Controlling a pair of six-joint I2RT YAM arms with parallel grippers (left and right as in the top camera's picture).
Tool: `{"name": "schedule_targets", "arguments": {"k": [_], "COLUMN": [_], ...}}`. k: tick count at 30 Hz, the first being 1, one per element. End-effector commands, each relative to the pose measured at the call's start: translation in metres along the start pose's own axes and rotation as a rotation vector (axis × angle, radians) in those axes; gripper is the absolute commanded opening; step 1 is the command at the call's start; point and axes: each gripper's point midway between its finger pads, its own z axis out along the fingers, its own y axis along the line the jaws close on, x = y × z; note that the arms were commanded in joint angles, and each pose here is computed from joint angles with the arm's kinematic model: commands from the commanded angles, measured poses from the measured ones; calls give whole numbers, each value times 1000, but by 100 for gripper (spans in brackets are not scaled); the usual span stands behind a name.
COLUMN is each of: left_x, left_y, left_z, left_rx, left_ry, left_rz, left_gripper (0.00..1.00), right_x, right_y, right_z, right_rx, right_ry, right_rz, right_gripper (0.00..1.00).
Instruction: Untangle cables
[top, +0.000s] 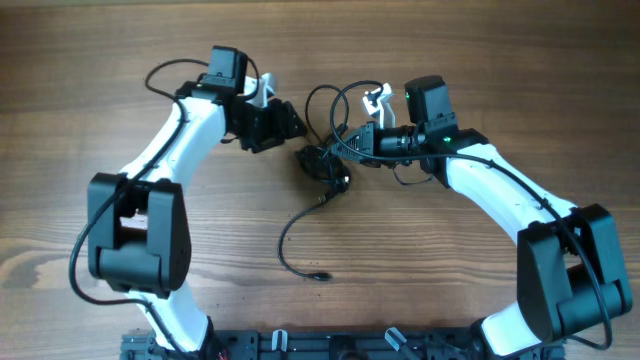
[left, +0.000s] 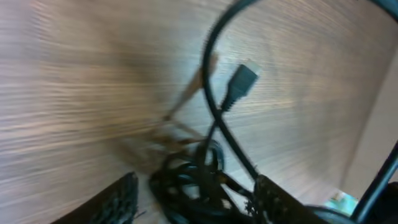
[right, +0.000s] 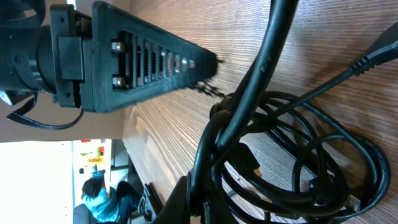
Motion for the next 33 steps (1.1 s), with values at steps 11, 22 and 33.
{"name": "schedule_targets", "arguments": {"k": [11,22,33], "left_x": [7,3,13], "left_y": [6,23,18], "left_z": [31,22,-9], "left_rx": [-23,-61,161], "left_ry": [46,35,163], "left_rz": [-75,-119,-415], "left_gripper": [4,65,66], "right_x": [-2,-3,-3], "right_y": [10,6,6], "right_z": [-5,-5,-5], "right_rx": [-18,3,3], "right_ry": [-3,-11,-11], "right_rz": [-54,-49,-42], "right_gripper": [4,4,4]}}
